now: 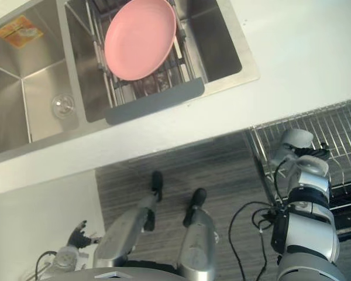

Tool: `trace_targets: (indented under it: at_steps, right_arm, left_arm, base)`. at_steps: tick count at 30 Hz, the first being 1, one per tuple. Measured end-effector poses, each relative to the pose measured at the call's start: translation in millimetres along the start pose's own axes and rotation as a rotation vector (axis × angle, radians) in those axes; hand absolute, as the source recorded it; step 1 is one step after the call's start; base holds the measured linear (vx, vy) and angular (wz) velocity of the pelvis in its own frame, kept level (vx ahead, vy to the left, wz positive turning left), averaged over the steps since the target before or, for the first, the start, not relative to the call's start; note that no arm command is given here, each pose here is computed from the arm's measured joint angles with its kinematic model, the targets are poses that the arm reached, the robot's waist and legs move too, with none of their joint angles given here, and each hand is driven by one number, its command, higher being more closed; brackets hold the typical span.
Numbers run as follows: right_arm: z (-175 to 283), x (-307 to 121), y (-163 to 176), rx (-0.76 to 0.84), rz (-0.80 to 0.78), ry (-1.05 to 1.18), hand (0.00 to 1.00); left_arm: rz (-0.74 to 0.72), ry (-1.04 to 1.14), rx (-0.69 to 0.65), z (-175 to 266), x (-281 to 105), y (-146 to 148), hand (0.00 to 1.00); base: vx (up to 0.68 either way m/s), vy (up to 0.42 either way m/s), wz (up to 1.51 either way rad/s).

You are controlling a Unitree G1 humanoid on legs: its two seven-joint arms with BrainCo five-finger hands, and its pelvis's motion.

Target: Walk over to the sink, pick up the cup, carry it to the dishwasher, place the cup inside the dishwasher, then close the dishwasher door

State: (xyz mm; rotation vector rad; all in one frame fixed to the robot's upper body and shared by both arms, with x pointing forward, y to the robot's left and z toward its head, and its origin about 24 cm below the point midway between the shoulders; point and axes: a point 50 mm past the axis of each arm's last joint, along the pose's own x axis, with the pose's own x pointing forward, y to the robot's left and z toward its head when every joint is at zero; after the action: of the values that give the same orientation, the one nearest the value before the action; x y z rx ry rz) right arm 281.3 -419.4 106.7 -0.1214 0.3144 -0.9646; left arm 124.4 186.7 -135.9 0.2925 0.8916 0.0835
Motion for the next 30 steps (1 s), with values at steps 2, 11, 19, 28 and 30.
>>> trace_targets:
  at_steps: [2, 11, 19, 28, 30]
  right_arm:
    - [0, 0, 1, 0.004, 0.014, 0.001, 0.0]
    - [-10, -8, 3, 0.126, 0.073, -0.056, 0.0]
    - [-52, -26, 16, 0.245, 0.166, 0.013, 0.0]
    - [-19, -50, -7, 0.481, 0.188, -0.245, 0.0]
    - [-17, -61, -9, 0.53, 0.208, -0.292, 0.0]
  left_arm:
    - [-0.007, 0.006, 0.006, -3, -1, -2, 0.0]
    - [-0.007, -0.035, 0.027, 6, -2, -1, 0.0]
    - [0.029, -0.005, 0.071, -2, -1, 9, 0.0]
    - [0.05, 0.066, 0.092, -17, -2, 14, 0.0]
    - [0.053, 0.086, 0.092, -22, -2, 14, 0.0]
  base:
    - [-0.03, 0.007, 0.1]
    - [-0.02, 0.024, -0.03]
    - [0.05, 0.0, -0.15]
    - [0.0, -0.006, -0.33]
    - [0.03, 0.0, -0.34]
